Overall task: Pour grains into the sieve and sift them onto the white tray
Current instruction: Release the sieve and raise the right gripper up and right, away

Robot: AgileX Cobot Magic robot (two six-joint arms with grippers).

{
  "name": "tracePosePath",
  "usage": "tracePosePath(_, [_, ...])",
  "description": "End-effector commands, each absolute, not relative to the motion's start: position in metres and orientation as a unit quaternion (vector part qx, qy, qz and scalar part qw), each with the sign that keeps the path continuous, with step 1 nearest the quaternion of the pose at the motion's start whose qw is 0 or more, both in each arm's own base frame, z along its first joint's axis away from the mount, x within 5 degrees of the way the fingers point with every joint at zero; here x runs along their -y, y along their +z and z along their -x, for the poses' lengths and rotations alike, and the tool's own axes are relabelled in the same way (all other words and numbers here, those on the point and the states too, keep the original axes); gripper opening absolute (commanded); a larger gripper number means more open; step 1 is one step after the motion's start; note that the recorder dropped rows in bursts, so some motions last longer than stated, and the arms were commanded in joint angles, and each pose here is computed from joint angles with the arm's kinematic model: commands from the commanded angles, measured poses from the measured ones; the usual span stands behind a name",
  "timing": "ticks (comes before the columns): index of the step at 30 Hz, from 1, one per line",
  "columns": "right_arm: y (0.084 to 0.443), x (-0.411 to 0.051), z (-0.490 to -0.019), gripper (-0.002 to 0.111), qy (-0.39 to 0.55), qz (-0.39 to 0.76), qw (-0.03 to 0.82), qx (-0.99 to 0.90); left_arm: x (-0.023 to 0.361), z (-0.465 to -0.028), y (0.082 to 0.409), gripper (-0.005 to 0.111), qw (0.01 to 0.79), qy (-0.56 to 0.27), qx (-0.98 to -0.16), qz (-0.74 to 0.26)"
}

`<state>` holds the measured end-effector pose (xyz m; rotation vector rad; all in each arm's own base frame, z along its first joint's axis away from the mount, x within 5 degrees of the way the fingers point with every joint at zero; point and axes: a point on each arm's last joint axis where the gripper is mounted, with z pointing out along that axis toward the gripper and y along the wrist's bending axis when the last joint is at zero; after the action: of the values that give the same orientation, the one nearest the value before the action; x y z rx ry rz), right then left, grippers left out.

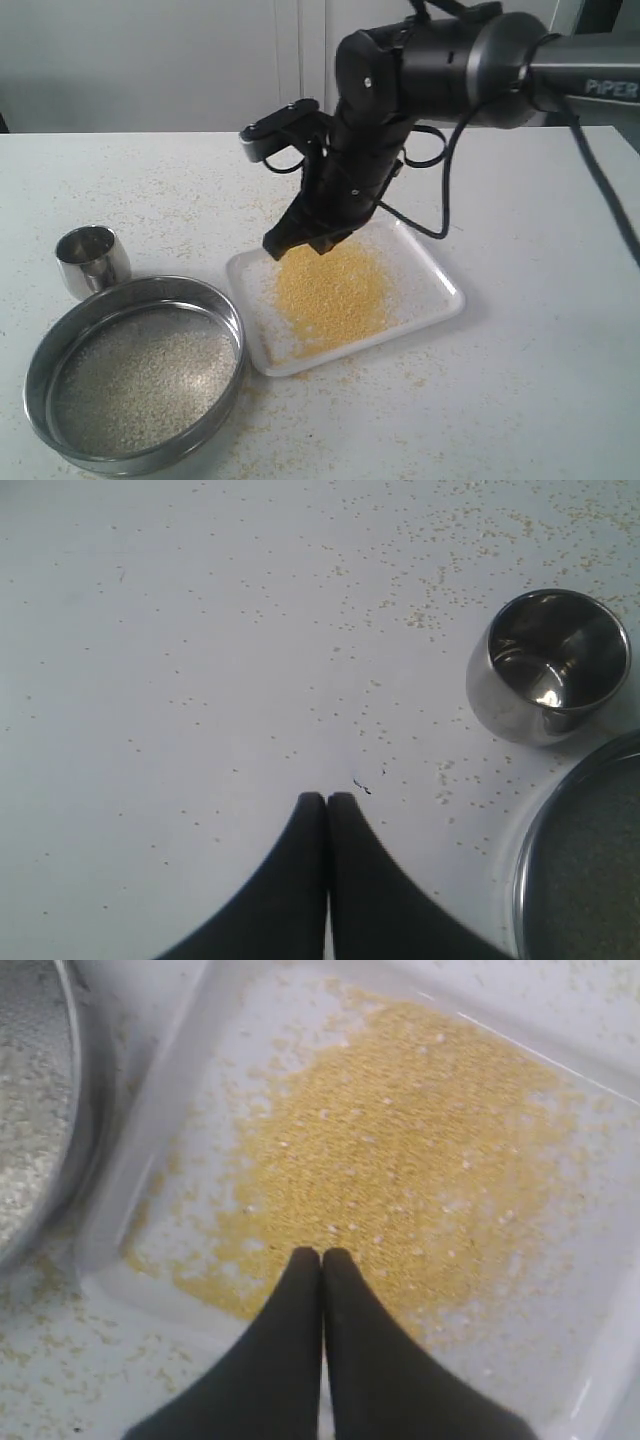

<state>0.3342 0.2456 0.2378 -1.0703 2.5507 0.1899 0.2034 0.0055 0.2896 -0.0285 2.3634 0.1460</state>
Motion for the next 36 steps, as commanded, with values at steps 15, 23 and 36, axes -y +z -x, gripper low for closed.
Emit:
tracePosePath(15, [0.257,-0.083,-0.340,0.000,0.012,0.209,0.196,-0.958,-0.006,-0.201,0.288,0.001,0.375,0.059,-0.925,0.012])
tracePosePath(23, [0.259,-0.032,-0.319,0.000,0.002,0.118,0.221,-0.968,-0.006,-0.201,0.288,0.001,0.375,0.059,-0.925,0.012])
tracePosePath(36, [0.291,-0.021,-0.253,0.000,0.010,0.060,0.400,-0.914,-0.006,-0.201,0.288,0.001,0.375,0.059,-0.925,0.012])
